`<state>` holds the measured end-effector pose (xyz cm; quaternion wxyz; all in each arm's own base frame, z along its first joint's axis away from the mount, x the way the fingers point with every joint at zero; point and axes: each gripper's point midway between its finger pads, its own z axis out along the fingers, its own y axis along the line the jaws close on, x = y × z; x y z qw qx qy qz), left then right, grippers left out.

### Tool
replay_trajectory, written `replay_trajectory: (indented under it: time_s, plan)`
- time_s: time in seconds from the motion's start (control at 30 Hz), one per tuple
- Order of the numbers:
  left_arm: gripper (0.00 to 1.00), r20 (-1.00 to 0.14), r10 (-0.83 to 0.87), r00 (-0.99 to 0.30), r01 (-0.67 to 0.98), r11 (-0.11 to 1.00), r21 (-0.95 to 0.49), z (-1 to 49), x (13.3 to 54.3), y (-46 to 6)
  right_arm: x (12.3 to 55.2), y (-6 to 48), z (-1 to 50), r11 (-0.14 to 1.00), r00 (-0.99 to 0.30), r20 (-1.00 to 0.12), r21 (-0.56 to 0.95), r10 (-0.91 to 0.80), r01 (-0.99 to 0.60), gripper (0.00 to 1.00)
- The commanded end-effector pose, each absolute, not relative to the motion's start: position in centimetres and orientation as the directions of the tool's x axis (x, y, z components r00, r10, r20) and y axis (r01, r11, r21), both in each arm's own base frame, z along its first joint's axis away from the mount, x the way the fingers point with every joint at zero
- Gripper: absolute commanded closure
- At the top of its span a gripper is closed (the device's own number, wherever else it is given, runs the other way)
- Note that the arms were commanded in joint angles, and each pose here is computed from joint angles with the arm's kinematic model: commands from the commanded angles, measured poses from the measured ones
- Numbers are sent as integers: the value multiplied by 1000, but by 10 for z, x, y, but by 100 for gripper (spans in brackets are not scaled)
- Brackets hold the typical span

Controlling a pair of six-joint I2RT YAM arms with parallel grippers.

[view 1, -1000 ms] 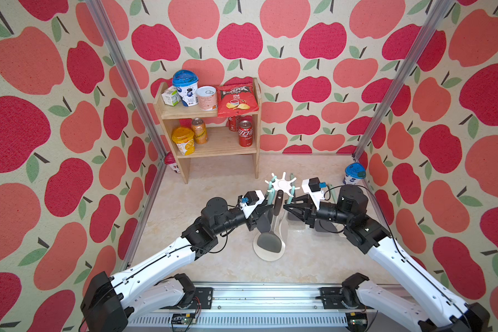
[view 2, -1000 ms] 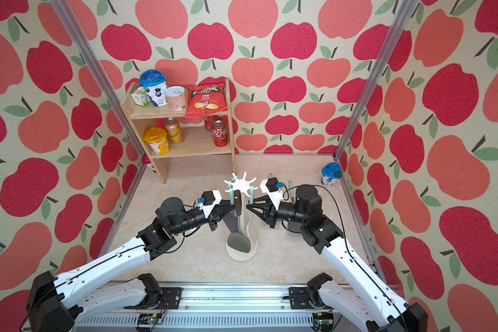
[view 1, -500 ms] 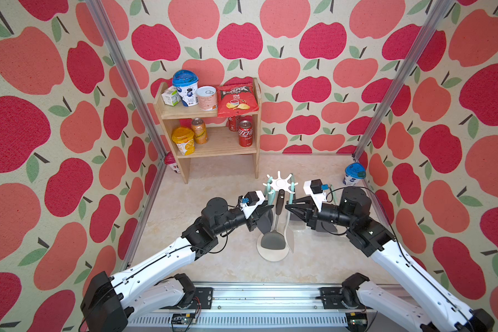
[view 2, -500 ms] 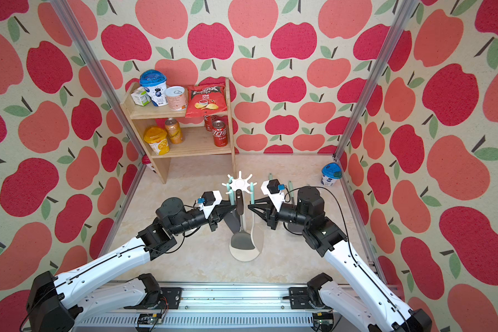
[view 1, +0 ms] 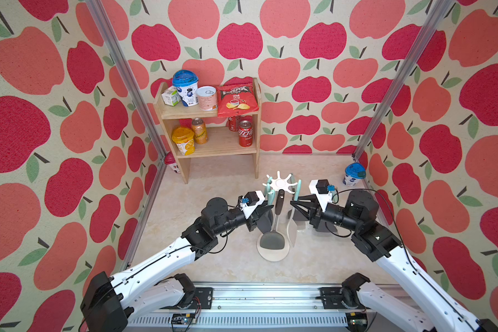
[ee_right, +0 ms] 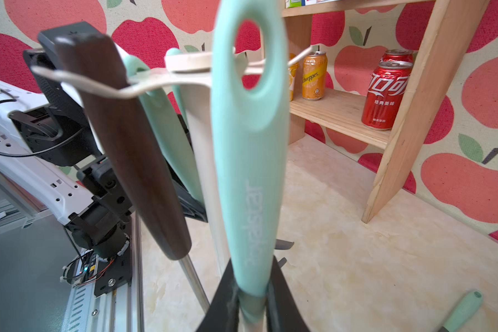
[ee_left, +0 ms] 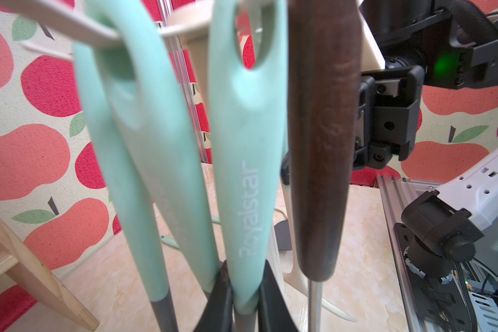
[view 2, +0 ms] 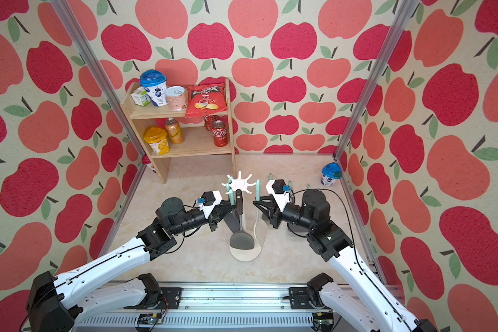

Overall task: Take the spatula off the kitchen utensil rack
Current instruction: Take off the spatula from the rack, then place the spatula at the center of the board.

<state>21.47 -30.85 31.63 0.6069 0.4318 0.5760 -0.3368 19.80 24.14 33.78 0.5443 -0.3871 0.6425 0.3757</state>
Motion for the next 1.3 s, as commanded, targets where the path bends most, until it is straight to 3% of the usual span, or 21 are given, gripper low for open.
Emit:
replay_trajectory:
  time_s: [0.0, 0.7, 1.27]
  plan:
    - [100, -974, 226, -12, 913, 401, 82, 262, 217, -305, 204, 232, 352, 481, -55, -997, 21, -56, -877, 97]
    - [100, -974, 227, -10, 912, 401, 84, 262, 217, -305, 248, 211, 343, 667, -129, -990, 58, -58, -743, 100]
    - [100, -974, 226, -12, 910, 406, 83, 261, 216, -303, 287, 209, 346, 715, -206, -978, 136, -11, -686, 100]
